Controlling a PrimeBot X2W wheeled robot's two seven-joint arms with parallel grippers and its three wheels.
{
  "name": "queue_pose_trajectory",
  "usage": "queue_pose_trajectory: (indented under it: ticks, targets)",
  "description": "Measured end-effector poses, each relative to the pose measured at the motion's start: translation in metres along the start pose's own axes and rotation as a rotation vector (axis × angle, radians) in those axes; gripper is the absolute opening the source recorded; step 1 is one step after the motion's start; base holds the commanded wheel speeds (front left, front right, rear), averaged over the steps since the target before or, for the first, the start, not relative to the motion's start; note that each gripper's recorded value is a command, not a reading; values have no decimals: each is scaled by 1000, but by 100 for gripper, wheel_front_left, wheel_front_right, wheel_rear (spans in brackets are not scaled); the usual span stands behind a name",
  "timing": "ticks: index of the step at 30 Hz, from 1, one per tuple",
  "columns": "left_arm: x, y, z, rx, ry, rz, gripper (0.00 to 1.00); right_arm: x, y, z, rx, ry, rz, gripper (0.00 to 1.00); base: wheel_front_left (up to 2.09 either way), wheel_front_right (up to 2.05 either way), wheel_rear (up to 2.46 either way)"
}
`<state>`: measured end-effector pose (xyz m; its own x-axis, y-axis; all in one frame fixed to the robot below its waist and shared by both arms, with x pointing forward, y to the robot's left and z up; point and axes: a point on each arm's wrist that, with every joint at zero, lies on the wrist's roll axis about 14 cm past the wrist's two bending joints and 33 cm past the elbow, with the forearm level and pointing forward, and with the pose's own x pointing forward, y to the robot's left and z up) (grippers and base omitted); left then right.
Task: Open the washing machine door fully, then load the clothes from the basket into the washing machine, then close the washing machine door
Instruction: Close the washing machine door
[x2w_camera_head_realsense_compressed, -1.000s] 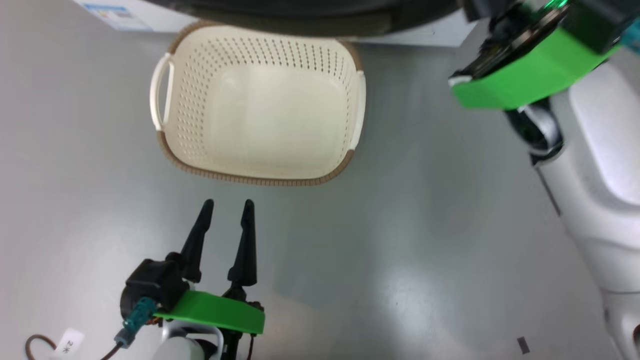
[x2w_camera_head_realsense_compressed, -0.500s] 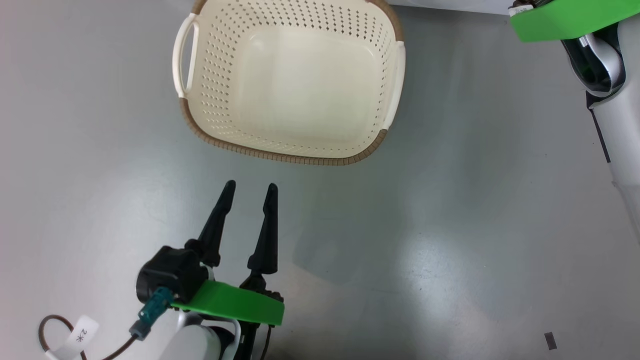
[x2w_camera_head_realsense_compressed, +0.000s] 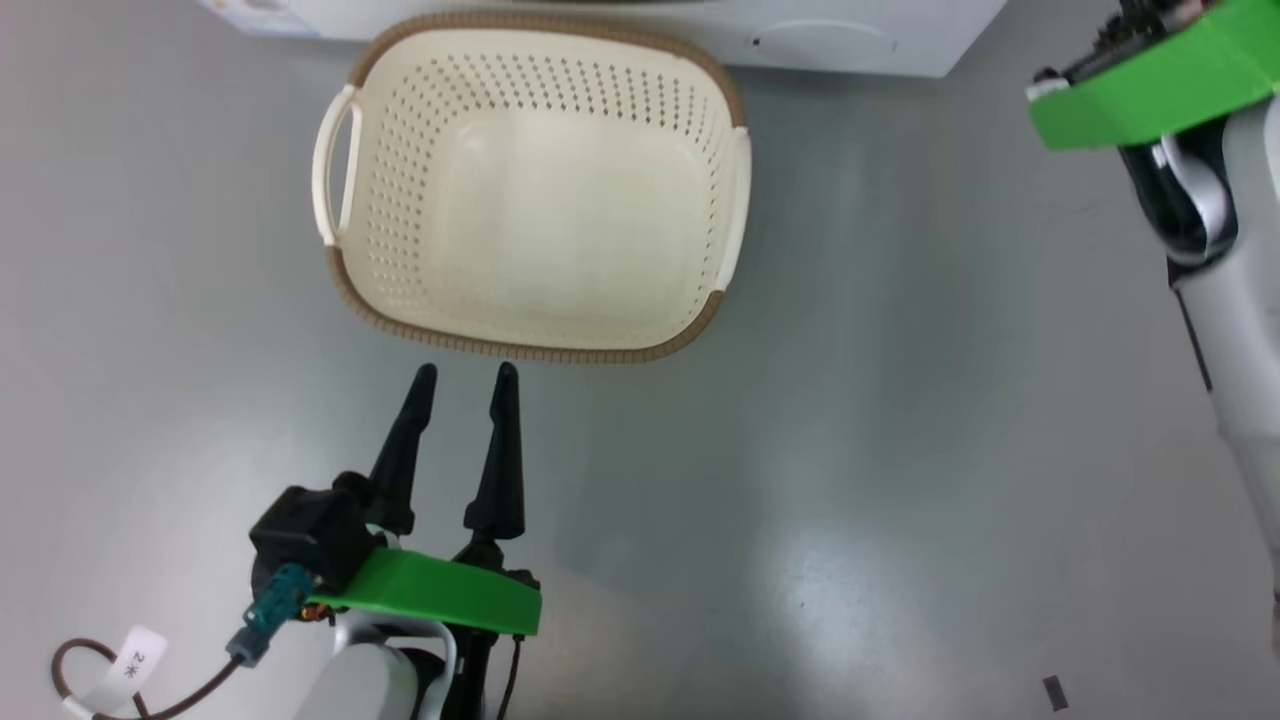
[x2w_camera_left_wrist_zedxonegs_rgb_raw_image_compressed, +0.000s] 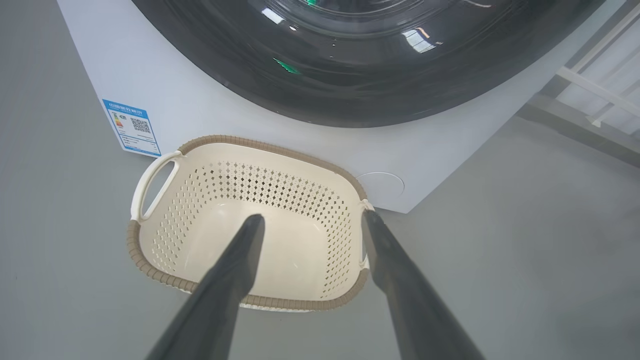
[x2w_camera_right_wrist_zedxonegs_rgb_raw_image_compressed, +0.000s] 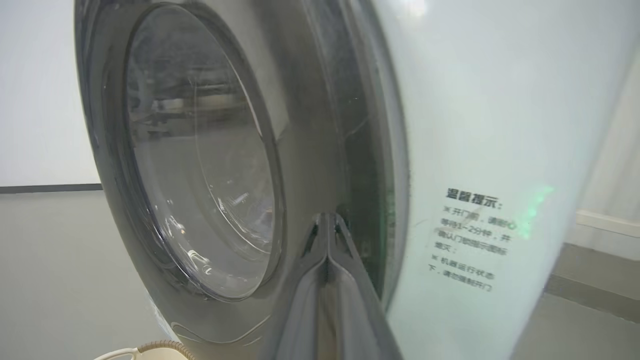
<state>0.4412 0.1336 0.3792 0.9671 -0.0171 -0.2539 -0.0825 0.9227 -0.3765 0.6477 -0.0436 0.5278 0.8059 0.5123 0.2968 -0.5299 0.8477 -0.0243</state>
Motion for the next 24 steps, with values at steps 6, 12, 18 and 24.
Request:
queue_pose_trajectory:
  ticks: [6, 12, 18, 24]
  targets:
    - [-10, 0, 8, -6, -12, -1, 100, -36, 8, 17, 40, 11, -35, 32, 0, 0, 0]
    - [-29, 6, 14, 4, -23, 18, 100, -78, 26, 35, 53, 40, -44, 96, 0, 0, 0]
    - [-48, -3, 20, 10, -39, -13, 100, -121, 36, 61, 43, 54, -77, 100, 0, 0, 0]
    - [-68, -15, 27, 18, -60, -63, 100, -175, 33, 80, 8, 82, -159, 100, 0, 0, 0]
